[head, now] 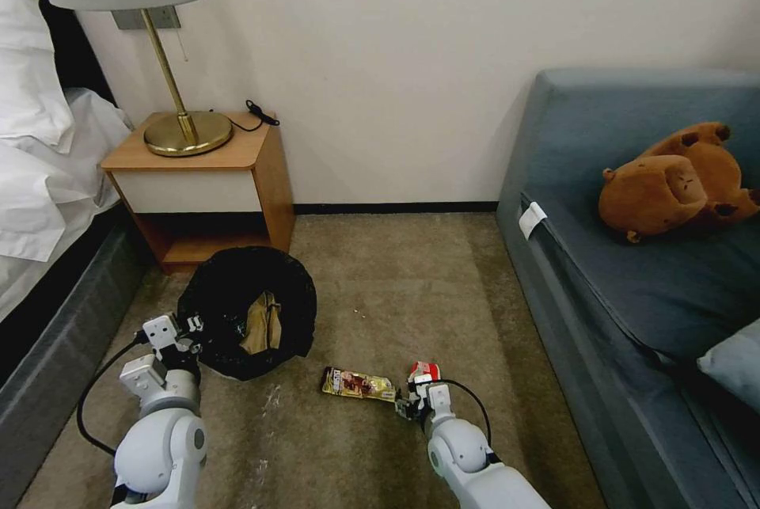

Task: Pick up the trash bin, then pick up the garbage on the floor and place it into the trash bin.

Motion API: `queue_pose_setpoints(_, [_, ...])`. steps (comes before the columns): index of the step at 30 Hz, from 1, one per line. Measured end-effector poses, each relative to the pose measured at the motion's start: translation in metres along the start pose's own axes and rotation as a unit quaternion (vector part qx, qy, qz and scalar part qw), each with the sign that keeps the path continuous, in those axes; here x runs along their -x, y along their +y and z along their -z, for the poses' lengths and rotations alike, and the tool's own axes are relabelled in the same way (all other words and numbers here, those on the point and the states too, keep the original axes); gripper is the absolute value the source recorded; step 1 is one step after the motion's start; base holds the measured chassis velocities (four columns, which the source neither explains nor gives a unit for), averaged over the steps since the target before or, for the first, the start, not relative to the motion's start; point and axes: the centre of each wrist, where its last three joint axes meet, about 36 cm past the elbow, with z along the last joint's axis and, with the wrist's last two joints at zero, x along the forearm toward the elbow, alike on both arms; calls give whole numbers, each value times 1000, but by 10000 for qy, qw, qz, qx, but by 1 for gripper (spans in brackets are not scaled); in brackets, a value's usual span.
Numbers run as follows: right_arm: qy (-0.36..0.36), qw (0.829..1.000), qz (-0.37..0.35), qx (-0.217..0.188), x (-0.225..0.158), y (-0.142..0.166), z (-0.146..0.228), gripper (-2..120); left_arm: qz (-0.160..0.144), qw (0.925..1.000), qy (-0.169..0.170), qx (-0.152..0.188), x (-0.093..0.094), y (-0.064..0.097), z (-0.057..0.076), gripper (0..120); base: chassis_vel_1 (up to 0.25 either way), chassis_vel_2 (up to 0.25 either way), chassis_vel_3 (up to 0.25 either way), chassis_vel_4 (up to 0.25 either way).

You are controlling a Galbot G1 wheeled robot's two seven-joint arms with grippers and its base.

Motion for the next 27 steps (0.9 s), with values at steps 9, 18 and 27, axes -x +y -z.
queue_pose_setpoints(9, [-111, 9999, -32, -73, 0, -5, -2, 30, -27, 10000, -31, -27, 5, -3, 1, 4, 0, 0, 0, 0])
queue_pose_setpoints(18, [-254, 9995, -87, -154, 2, -6, -5, 1, -29, 10000, -6, -24, 5, -4, -1, 4, 0, 0, 0, 0])
queue_pose_setpoints(27, [-415, 9987, -151, -252, 2, -7, -7, 0, -21, 10000, 5, -7, 4, -2, -1, 4, 0, 0, 0, 0])
